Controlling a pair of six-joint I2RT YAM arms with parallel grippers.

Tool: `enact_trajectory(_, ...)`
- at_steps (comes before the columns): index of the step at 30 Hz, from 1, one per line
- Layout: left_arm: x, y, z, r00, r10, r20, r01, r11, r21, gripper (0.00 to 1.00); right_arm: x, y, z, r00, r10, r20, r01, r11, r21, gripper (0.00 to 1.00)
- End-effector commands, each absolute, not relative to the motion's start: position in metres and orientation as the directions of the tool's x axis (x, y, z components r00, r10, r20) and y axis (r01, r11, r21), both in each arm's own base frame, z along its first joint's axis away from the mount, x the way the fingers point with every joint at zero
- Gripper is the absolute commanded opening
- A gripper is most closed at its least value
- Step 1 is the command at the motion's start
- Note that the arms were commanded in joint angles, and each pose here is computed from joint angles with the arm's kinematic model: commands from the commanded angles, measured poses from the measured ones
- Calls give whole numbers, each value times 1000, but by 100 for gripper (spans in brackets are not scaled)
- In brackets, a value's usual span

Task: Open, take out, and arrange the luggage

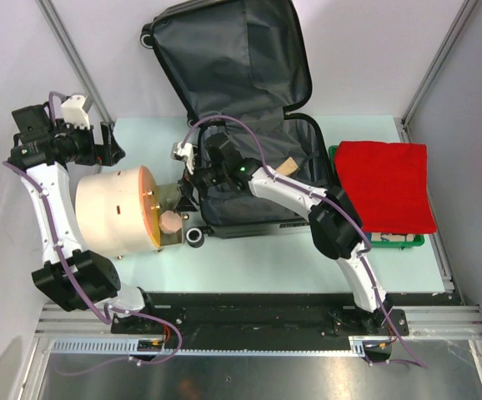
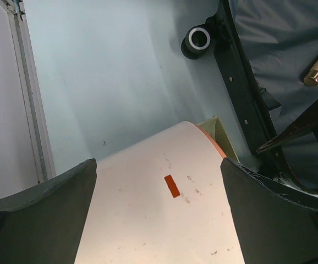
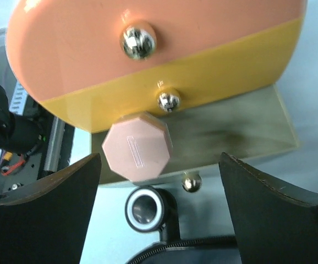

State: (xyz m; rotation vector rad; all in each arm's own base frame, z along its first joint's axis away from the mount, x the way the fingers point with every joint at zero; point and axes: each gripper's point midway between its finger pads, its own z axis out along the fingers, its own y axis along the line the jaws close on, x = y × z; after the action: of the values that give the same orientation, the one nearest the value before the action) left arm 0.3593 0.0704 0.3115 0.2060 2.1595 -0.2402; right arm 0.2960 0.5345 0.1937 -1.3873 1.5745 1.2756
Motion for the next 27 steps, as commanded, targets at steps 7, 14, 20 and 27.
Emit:
enact_trajectory(7, 355, 62, 319, -529, 83, -845, 276, 958, -78, 100, 270, 524, 204, -49, -293, -955, -985, -142, 94, 60)
enact_trajectory(14, 352, 63, 317, -534, 89, -841, 270, 960, -70, 100, 268, 539, 195, 16, -285, -958, -976, -213, 47, 76)
enact_trajectory(20, 353, 63, 316, -536, 86, -840, 269, 960, -73, 100, 251, 541, 165, 119, -356, -927, -955, -295, -9, 62)
enact_trajectory(27, 353, 64, 319, -530, 91, -843, 264, 962, -63, 100, 245, 529, 146, 195, -414, -889, -938, -344, -46, 61)
